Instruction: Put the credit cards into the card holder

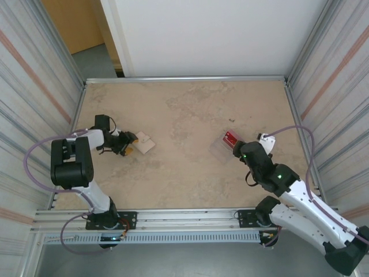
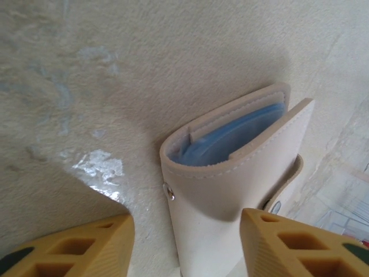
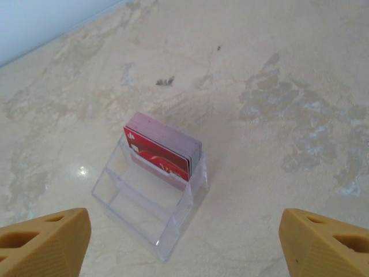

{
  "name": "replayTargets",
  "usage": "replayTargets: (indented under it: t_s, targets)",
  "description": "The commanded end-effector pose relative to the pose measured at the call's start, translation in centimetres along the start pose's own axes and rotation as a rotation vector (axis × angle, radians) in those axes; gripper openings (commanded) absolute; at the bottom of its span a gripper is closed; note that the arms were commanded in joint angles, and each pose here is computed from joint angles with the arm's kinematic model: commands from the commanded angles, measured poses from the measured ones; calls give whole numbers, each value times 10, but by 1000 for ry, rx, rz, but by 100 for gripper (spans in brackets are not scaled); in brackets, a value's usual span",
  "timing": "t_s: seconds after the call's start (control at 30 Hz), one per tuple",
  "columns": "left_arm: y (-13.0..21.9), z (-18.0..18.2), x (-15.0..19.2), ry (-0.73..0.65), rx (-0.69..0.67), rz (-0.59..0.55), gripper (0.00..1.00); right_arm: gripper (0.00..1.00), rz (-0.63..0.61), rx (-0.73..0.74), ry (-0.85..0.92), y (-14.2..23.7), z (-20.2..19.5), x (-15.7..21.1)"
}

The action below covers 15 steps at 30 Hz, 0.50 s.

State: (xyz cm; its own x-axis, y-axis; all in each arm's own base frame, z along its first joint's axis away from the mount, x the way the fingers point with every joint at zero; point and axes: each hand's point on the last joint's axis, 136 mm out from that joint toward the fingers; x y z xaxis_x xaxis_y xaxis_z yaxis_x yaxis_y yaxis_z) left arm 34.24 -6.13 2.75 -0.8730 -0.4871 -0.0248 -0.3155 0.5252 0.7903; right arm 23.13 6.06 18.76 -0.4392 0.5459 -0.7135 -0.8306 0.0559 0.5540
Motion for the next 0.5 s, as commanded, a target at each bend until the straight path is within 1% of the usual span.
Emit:
replayTargets:
  t_s: [0.0, 0.03, 0.07, 0.27, 0.37, 0.47]
  targets:
    - [-22, -2, 3, -62, 2, 33, 49, 90, 38, -52, 101, 5, 1, 2]
    - [-22, -2, 3, -62, -1, 29, 47, 96, 39, -64, 113, 8, 1, 1]
    - [-22, -1, 4, -62, -3, 28, 45, 99, 37, -69, 120, 9, 1, 0]
    - [-27, -6, -3, -61, 16, 43, 35, 99, 71, -107, 206, 12, 5, -4]
    - [-27, -4, -2, -71, 7, 41, 27, 99, 78, -90, 211, 14, 3, -11]
    - [-27, -2, 0, -78, 2, 37, 20, 99, 80, -106, 203, 15, 5, -13]
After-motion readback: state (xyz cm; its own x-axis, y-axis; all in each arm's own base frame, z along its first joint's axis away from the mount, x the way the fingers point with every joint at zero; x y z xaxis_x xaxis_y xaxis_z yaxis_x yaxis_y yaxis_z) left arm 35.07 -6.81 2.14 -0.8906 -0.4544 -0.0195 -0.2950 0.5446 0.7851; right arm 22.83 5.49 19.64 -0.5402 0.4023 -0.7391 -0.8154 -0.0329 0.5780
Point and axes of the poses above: each hand's point on the last joint's axis, 136 mm out from that joint toward the fingers, its own y axis back along the fingers, its own z axis along the line the jaws close on, x = y × z, and after that the axes turned 9 degrees about -y, right-handed
